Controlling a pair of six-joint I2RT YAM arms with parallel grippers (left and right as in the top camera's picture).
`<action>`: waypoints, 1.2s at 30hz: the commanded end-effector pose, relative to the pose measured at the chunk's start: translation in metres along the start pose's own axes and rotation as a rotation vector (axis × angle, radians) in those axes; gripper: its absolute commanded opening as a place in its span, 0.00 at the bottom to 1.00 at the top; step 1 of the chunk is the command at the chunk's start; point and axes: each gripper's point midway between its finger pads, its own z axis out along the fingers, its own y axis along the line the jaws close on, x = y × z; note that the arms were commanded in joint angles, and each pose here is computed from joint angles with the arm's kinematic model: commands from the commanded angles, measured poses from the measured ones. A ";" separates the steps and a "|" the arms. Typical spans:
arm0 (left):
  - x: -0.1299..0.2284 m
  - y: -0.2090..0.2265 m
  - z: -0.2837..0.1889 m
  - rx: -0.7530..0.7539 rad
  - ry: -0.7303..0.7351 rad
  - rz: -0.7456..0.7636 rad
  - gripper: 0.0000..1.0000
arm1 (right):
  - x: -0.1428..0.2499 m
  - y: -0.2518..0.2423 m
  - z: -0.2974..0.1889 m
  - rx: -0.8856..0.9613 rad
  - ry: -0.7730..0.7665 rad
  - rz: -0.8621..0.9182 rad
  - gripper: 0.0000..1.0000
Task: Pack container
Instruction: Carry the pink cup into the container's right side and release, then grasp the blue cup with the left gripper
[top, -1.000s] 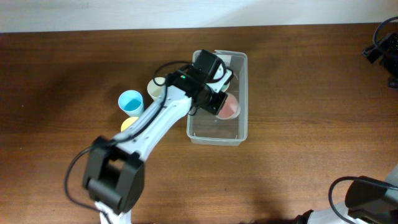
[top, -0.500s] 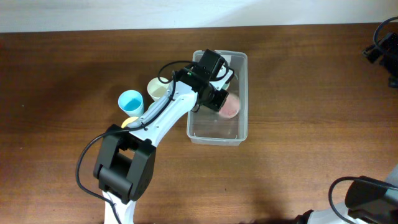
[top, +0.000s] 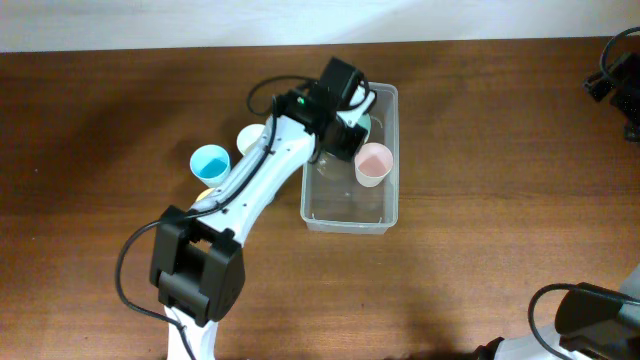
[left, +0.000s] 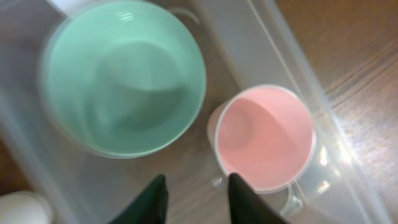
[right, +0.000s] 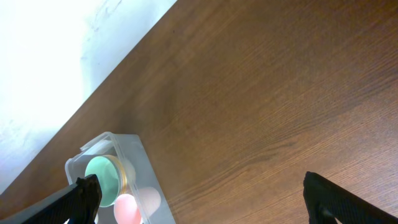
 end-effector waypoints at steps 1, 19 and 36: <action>-0.023 0.034 -0.036 -0.131 -0.050 -0.053 0.42 | -0.002 -0.003 0.001 0.010 -0.005 -0.001 0.99; 0.129 0.228 -0.083 -0.258 0.343 -0.783 0.66 | -0.002 -0.003 0.001 0.010 -0.004 -0.001 0.99; 0.182 0.257 -0.022 -0.224 0.537 -0.833 0.30 | -0.002 -0.003 0.001 0.010 -0.004 -0.001 0.99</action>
